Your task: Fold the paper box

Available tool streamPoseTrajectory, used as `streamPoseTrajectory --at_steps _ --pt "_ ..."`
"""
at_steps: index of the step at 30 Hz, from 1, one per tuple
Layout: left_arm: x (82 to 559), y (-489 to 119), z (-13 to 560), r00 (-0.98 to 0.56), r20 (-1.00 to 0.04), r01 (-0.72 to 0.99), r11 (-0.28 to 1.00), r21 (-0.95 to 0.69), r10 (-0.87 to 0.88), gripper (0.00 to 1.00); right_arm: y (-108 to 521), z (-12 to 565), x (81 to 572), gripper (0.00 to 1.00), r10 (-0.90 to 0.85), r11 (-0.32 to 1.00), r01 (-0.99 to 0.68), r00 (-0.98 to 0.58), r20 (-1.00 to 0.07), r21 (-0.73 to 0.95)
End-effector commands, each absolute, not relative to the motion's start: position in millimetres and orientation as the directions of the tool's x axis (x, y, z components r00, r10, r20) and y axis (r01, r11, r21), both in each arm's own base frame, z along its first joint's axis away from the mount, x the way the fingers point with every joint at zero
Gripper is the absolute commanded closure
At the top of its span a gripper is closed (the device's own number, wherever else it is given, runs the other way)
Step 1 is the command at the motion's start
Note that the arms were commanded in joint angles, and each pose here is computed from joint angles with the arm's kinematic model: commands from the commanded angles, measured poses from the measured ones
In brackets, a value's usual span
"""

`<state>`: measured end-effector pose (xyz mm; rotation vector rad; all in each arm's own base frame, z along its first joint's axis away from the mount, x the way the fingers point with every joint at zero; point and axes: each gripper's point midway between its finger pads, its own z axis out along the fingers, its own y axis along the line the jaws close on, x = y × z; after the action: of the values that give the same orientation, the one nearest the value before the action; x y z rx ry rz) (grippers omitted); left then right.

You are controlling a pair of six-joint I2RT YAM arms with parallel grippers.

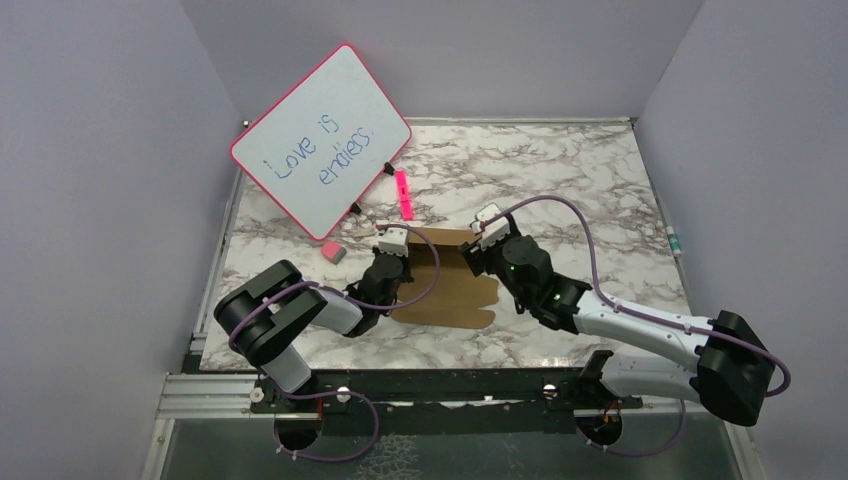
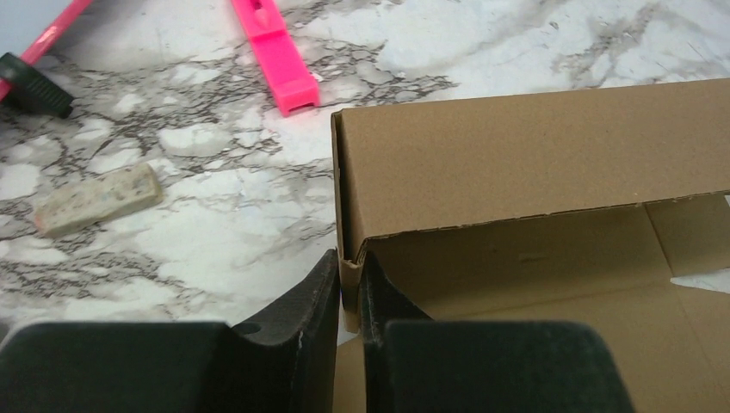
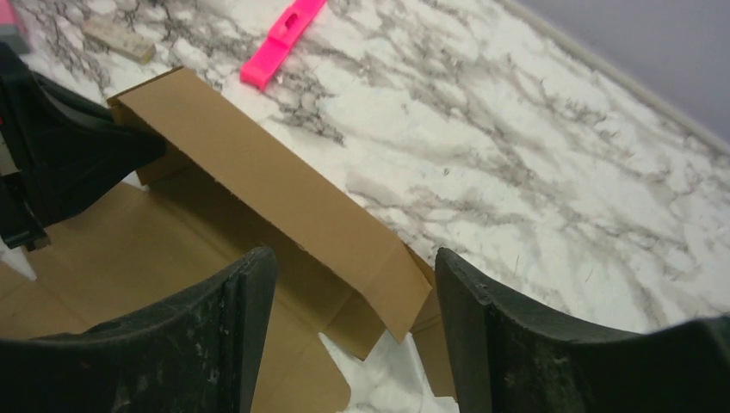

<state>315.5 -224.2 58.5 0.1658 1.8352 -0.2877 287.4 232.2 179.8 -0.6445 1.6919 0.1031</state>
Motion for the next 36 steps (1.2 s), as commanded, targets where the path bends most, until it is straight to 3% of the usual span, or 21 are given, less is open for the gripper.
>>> streamPoseTrajectory --at_steps 1,13,23,36 --pt "302 -241 45 -0.349 -0.932 0.405 0.912 -0.061 0.093 0.87 235 167 282 0.26 -0.316 0.848 -0.501 -0.216 -0.924 -0.173" --pt "288 -245 31 -0.378 -0.903 0.500 0.866 -0.016 0.201 0.88 252 159 316 0.24 -0.185 0.823 -0.559 -0.430 -0.883 0.100" --pt "303 -241 40 -0.374 -0.917 0.409 0.912 -0.029 0.139 0.86 292 120 320 0.26 -0.174 0.697 -0.629 -0.612 -0.771 0.343" --pt "322 -240 53 -0.311 -0.950 0.302 0.948 -0.096 0.003 0.85 299 103 302 0.30 -0.184 0.642 -0.631 -0.679 -0.711 0.436"
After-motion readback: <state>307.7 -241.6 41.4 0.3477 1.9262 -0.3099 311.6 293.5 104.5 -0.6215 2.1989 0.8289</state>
